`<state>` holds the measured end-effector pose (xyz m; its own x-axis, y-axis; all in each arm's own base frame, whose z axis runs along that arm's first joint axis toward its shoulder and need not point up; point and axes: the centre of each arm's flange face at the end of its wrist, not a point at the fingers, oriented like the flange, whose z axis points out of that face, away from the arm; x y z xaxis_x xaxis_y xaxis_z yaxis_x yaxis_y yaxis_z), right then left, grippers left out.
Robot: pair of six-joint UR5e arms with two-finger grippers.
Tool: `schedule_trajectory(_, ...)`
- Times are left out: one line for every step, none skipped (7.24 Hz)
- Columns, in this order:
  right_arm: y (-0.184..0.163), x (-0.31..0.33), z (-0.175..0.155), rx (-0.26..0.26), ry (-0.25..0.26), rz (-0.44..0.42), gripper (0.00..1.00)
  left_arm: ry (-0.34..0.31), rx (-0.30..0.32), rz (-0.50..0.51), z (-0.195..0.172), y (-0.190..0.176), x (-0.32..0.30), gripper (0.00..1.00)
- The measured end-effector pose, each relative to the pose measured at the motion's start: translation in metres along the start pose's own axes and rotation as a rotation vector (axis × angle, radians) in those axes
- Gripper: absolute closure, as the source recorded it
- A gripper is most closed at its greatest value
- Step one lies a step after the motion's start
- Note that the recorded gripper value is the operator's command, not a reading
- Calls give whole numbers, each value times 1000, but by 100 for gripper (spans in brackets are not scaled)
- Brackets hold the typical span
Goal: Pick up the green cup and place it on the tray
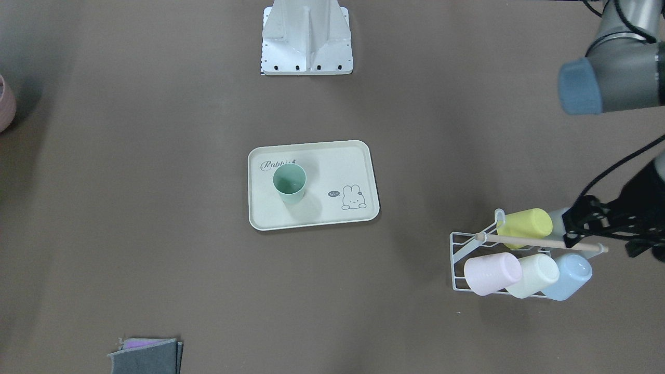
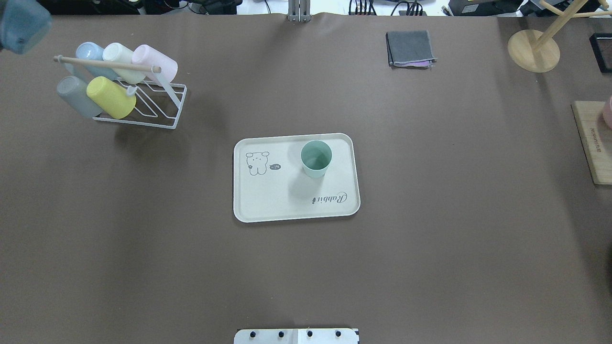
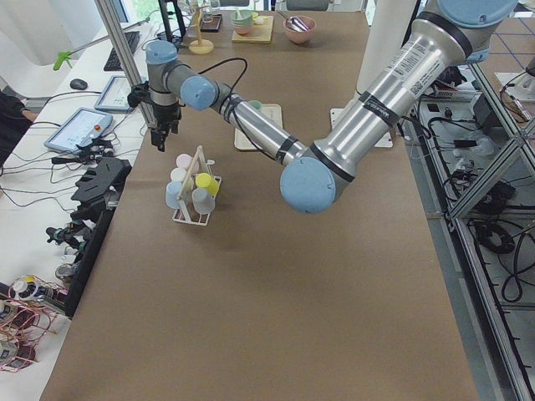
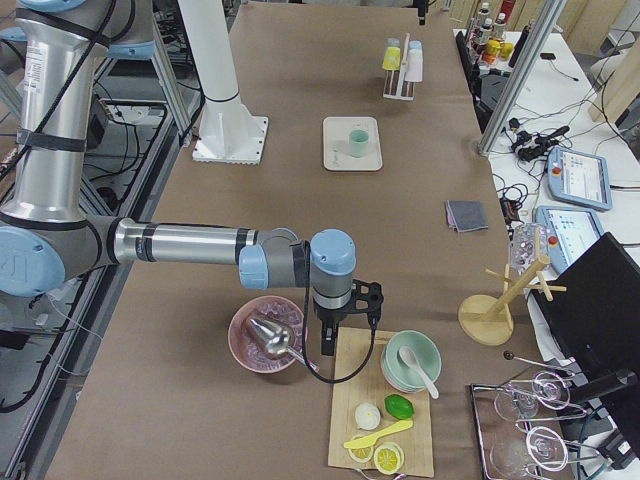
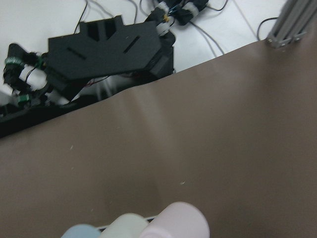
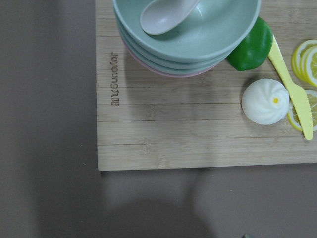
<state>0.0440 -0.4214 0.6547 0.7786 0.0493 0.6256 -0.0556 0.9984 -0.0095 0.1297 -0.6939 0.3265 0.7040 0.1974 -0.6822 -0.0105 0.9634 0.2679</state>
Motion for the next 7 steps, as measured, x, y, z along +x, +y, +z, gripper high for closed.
schedule_trajectory(-4, -7, 1, -2, -2, -14, 0, 32, -34, -5, 2, 30, -57, 1)
schedule_trajectory(-8, -12, 1, -2, -4, -24, 0, 43, -57, -9, 8, 66, -106, 1)
schedule_trajectory(-10, -14, 3, -4, -7, -28, 0, 41, -89, -34, 21, 108, -150, 1)
schedule_trajectory(-10, -14, 4, -6, -9, -29, 0, 33, -131, -72, 42, 157, -188, 1)
schedule_trajectory(-10, -14, 5, -7, -10, -29, 0, 28, -160, -94, 62, 206, -219, 1)
schedule_trajectory(-11, -14, 6, -8, -9, -30, 0, 27, -172, -97, 73, 242, -239, 1)
schedule_trajectory(-11, -14, 6, -8, -9, -31, 0, 22, -173, -102, 76, 259, -251, 1)
